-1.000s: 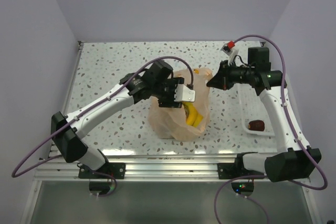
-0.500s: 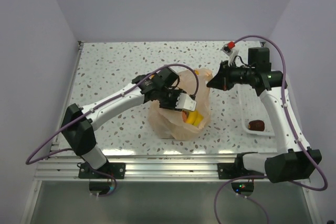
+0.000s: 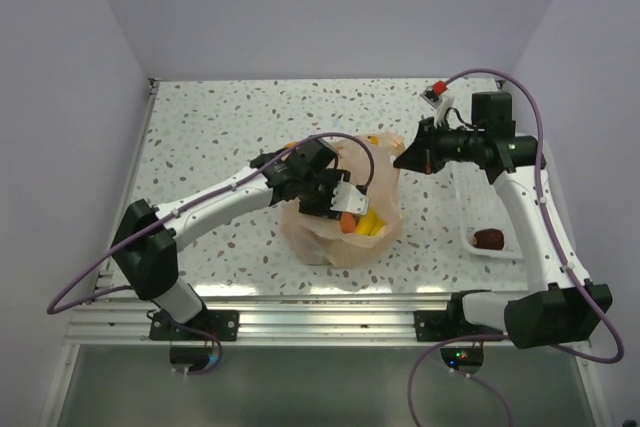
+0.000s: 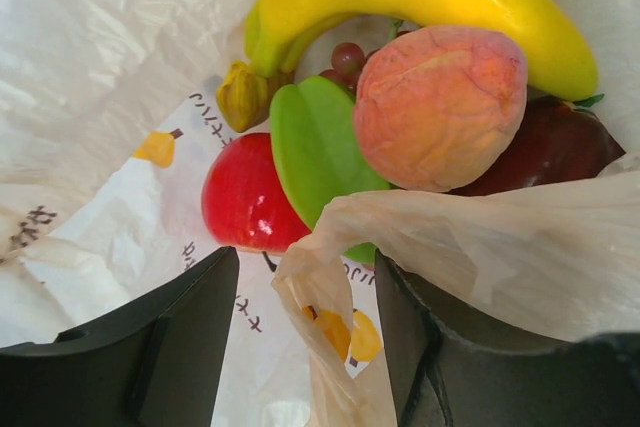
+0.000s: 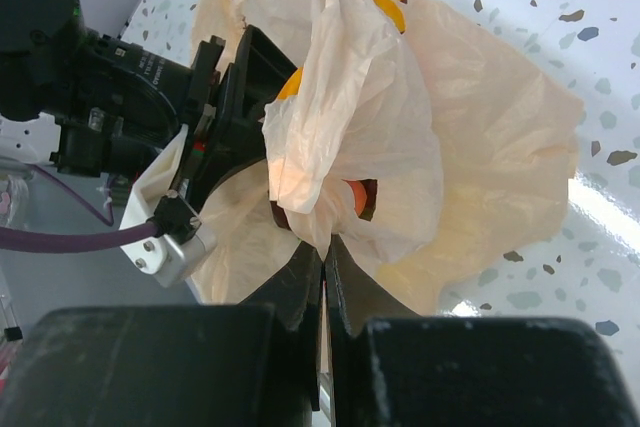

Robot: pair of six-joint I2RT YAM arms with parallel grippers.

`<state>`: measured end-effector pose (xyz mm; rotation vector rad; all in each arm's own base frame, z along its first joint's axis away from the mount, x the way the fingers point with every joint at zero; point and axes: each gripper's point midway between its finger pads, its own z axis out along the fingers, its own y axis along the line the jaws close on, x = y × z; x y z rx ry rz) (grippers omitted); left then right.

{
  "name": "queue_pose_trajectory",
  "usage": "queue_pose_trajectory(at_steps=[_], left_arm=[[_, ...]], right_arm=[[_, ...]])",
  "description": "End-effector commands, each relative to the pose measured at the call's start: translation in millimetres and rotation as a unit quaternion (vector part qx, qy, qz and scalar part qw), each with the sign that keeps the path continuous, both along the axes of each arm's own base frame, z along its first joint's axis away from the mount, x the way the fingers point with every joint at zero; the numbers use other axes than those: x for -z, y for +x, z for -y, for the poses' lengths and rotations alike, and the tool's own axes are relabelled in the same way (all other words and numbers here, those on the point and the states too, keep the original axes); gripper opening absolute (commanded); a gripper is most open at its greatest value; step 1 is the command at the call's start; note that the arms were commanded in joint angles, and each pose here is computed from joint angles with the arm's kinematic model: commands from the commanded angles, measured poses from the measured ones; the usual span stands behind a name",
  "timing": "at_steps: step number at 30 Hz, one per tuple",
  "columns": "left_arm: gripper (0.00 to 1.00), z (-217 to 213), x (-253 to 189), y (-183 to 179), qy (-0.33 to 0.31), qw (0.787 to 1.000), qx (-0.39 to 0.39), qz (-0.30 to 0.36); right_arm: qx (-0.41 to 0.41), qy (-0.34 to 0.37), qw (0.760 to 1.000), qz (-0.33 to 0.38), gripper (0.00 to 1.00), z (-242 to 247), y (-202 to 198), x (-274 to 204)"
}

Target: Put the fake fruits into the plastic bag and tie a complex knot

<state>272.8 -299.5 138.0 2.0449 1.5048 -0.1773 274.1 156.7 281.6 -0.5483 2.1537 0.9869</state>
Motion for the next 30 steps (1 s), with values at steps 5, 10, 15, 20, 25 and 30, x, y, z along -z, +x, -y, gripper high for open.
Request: queue_pose_trajectory(at_steps=[5, 10, 15, 20, 25, 30], left_arm=[[0.59, 2.2, -17.0, 14.8, -0.013, 0.999, 0.009, 0.032], [0.38, -2.7, 4.6, 12.5, 0.013, 1.0, 0.024, -0.01], [0.1, 7.3, -9.2, 24.9, 0.0, 1.0, 0.022, 0.006], [0.0, 16.2, -99.0, 41.4, -0.112, 0.99, -0.03, 0.086], [0.0, -8.8, -186.1, 46.0, -0.258, 0.951, -0.105, 0.134], [0.0, -43.6, -239.8, 34.7, -0.336, 0.914, -0.132, 0.184]], right_arm=[[-0.001, 0.005, 1.0, 0.012, 0.0, 0.1, -5.4, -8.8], [0.006, -0.007, 1.0, 0.022, 0.0, 3.8, -3.1, -8.9], [0.017, -0.012, 0.999, 0.028, 0.0, 8.8, 0.8, -11.9], [0.06, -0.009, 0.997, 0.047, 0.0, 17.8, 10.1, -23.6], [0.118, -0.034, 0.989, 0.078, 0.0, 33.2, 27.1, -31.7], [0.147, -0.036, 0.984, 0.092, 0.0, 39.8, 40.1, -49.5]])
